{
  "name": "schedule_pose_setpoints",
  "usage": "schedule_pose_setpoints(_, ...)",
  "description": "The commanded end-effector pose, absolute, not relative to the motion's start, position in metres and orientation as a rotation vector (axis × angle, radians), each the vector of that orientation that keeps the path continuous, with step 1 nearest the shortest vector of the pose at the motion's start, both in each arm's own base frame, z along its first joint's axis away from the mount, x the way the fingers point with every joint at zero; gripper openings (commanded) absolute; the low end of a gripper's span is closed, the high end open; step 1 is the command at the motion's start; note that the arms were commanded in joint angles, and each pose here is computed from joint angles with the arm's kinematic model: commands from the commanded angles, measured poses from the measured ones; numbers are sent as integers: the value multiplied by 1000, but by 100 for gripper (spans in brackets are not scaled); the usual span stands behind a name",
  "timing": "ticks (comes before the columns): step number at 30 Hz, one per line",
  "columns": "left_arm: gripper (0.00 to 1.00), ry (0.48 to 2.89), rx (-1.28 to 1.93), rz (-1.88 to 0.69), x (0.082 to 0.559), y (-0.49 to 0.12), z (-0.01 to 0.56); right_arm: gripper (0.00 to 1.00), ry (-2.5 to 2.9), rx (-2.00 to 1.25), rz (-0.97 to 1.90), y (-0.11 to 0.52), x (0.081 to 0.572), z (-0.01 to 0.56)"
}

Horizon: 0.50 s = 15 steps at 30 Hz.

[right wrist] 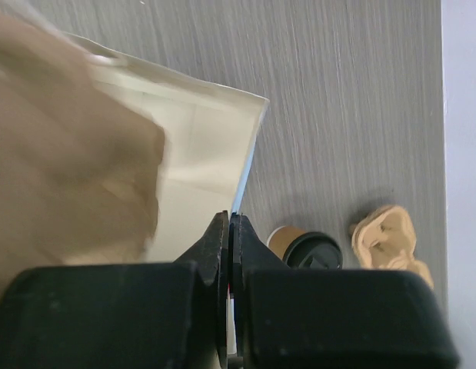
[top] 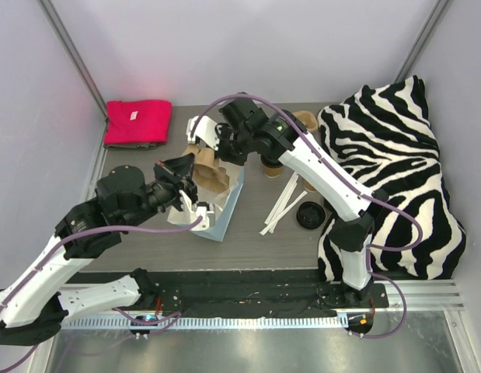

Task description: Pack the takeout coffee

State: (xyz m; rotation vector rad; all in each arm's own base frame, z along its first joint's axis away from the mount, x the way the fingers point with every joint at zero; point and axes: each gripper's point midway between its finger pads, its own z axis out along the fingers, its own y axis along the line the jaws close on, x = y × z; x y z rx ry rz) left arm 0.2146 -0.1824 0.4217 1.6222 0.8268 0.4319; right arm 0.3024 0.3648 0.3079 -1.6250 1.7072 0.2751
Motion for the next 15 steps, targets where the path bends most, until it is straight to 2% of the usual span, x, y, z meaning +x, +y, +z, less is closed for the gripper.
schedule_pose_setpoints(1,0,775,1715,393,212,-206,396,1,1485,-1626,384,378,271,363)
schedule_pose_setpoints(11,0,856,1814,278,196,-213,367,1,1425,-1622,343,378,277,376)
schedule_pose_setpoints(15,0,875,1802,290,197,-211,372,1,1457,-1618,349,377,277,369)
